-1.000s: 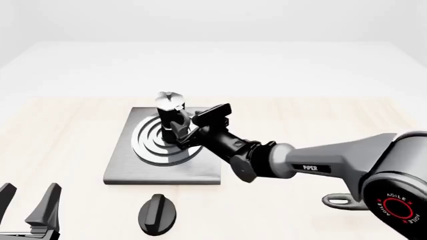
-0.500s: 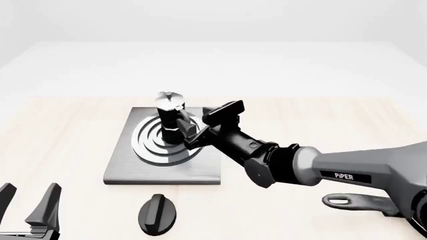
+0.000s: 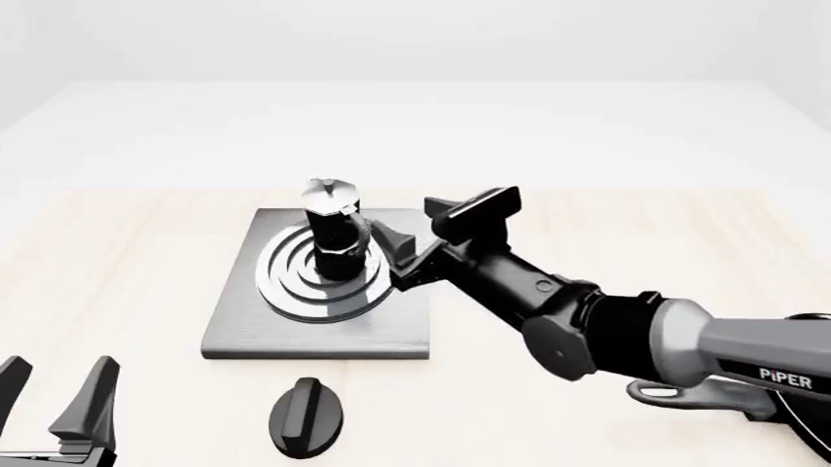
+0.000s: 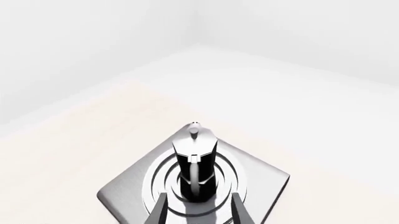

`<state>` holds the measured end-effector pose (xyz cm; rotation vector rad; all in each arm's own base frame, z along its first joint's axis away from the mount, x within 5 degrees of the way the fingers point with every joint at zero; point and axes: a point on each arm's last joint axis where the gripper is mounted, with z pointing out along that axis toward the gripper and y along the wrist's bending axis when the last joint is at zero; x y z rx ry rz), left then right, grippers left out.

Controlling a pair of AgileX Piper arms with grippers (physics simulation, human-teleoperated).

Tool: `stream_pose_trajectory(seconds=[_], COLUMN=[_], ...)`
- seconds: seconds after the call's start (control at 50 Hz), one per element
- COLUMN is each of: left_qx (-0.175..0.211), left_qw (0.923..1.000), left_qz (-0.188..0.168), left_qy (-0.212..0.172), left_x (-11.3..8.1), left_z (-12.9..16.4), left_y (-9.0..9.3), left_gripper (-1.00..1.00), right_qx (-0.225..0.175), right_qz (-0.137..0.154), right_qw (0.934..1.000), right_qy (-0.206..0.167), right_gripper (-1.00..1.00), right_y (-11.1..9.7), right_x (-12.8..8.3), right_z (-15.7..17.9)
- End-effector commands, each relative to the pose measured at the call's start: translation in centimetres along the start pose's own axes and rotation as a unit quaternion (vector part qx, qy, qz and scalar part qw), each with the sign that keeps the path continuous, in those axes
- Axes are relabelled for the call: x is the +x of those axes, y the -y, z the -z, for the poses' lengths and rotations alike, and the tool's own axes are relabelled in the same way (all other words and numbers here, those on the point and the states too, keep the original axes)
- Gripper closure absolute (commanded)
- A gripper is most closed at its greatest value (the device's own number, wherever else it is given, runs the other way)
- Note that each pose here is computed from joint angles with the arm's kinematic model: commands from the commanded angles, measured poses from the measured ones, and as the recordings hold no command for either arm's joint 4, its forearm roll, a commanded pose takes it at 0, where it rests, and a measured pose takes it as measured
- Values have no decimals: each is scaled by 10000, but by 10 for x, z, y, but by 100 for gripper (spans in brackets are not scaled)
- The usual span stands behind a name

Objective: Put the moka pot on the stove.

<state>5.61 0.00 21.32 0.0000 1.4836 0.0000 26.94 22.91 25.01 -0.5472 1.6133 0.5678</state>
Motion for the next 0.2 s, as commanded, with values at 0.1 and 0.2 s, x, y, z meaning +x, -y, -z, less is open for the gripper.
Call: stream_pose_trajectory(seconds=[0.1, 0.2], left_qx=[0, 0], left_qw=[10000, 10000], left_qz=[0, 0], left_qy=[0, 0], left_x=[0, 0], left_z=[0, 0], left_y=[0, 0], left_gripper=[-100, -100], right_qx=[37, 56], right_qz=[112, 153], right_qw=[9996, 9993], right_qy=[246, 333], right_gripper=[-100, -100], right_y=[2, 3], right_x=[-22, -29], right_z=[40, 54])
